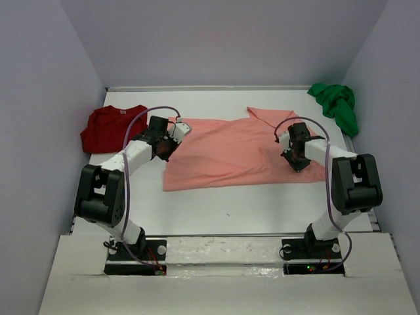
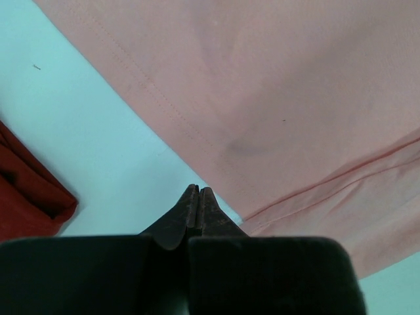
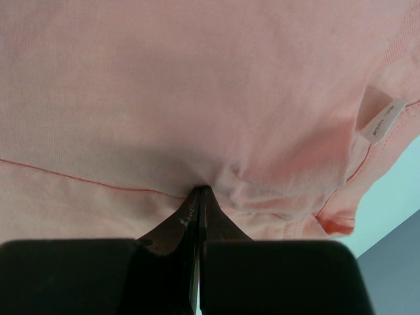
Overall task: Fold and stack the t-shirts
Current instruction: Fold the tshirt
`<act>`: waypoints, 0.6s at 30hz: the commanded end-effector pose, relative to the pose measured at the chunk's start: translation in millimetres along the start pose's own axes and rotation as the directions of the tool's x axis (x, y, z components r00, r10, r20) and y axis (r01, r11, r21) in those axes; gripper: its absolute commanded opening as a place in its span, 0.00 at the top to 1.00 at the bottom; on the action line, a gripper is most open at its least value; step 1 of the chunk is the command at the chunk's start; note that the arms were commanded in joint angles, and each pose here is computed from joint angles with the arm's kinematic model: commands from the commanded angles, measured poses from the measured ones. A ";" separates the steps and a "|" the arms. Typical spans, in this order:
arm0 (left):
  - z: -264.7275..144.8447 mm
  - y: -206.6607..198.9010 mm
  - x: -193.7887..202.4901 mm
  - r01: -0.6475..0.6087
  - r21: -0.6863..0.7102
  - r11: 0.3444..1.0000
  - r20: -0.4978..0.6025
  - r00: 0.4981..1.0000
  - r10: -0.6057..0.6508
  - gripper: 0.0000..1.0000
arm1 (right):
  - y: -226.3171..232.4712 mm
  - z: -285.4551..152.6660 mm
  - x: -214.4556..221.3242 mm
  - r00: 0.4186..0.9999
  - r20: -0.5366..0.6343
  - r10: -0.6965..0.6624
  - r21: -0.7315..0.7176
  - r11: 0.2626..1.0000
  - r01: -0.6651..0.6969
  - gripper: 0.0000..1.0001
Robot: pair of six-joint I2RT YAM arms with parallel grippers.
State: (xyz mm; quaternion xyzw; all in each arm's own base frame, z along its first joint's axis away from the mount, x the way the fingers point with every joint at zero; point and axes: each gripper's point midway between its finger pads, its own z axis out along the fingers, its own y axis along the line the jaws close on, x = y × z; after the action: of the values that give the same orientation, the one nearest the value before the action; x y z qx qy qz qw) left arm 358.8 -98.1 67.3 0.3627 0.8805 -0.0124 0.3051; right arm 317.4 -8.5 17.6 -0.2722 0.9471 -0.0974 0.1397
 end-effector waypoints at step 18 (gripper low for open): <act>-21.1 12.4 -28.9 -0.007 -0.066 0.998 0.106 0.994 0.014 1.00 | -21.7 -51.6 -16.5 0.998 0.039 0.048 0.041 0.998 -0.050 0.68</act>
State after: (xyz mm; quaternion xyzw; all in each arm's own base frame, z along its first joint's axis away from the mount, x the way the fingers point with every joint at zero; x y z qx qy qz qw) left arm 358.3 -99.1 74.0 0.3612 0.8771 -0.0139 0.3164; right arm 283.2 -12.0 30.6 -0.2701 0.9543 -0.0881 0.0930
